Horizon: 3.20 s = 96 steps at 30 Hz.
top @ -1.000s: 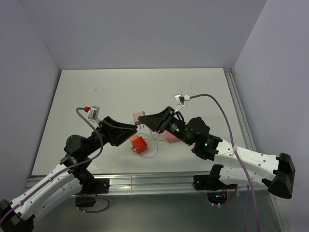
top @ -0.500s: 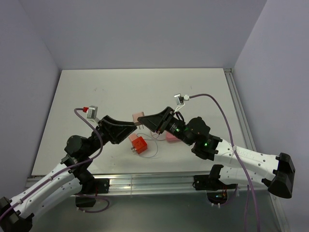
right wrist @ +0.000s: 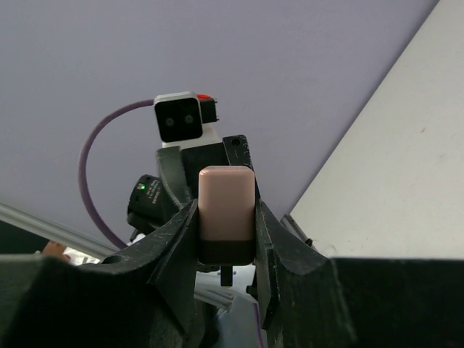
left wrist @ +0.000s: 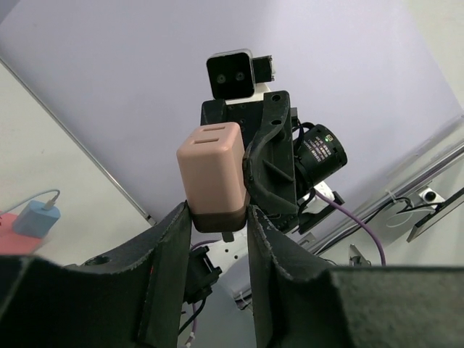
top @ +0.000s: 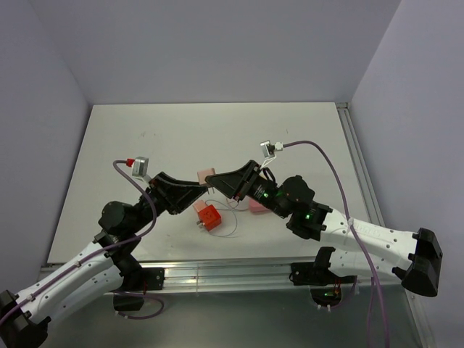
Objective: Insert the plug
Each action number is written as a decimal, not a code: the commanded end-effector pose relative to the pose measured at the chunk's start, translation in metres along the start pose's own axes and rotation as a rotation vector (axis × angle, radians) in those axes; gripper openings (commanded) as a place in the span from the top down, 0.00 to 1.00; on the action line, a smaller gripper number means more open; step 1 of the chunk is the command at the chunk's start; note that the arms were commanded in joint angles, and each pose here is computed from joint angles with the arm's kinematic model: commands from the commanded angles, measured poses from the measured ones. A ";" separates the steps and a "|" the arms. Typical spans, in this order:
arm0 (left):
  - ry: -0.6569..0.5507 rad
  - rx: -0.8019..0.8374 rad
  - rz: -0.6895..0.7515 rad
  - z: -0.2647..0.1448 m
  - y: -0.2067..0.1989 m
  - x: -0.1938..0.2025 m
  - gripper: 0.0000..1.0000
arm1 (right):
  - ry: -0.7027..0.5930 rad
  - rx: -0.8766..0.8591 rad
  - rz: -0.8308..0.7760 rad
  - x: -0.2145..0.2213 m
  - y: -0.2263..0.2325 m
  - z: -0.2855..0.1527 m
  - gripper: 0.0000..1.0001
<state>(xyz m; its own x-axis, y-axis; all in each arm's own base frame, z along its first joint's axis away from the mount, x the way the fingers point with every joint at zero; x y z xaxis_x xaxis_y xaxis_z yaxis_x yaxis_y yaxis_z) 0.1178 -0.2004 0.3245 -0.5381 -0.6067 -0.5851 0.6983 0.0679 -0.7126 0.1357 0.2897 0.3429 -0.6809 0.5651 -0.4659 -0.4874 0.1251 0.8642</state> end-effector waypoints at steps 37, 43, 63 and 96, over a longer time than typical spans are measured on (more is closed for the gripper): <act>0.442 0.096 0.139 -0.033 -0.035 0.025 1.00 | 0.681 -0.092 -0.418 0.008 0.012 -0.069 0.41; 0.396 -0.044 0.173 -0.031 -0.021 0.020 0.99 | 0.593 0.034 -0.382 -0.004 0.011 -0.060 0.37; 0.150 -0.283 0.688 -0.017 0.016 -0.028 0.99 | 0.601 0.610 -0.196 -0.052 0.024 0.012 0.18; 0.277 -0.317 0.719 -0.001 0.031 -0.008 0.99 | 0.875 0.799 -0.107 -0.024 -0.029 0.053 0.35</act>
<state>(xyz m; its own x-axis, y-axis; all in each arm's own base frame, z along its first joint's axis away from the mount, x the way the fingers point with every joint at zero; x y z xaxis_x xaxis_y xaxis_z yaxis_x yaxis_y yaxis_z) 0.1443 -0.1931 0.2806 -0.2033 -0.0762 -0.9761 0.7617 0.6140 -0.2066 0.1932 0.3146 0.3340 -0.9617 -0.1707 -0.2145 -0.2630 0.7953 0.5461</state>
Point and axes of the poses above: each gripper's point midway between its finger pads, its own z axis out along the fingers, its own y axis along the line the jaws close on, x = y × z, the point moved 6 cm from there along -z, back along the fingers, and after that the axes turned 4 degrees about z, right-handed, at the moved point
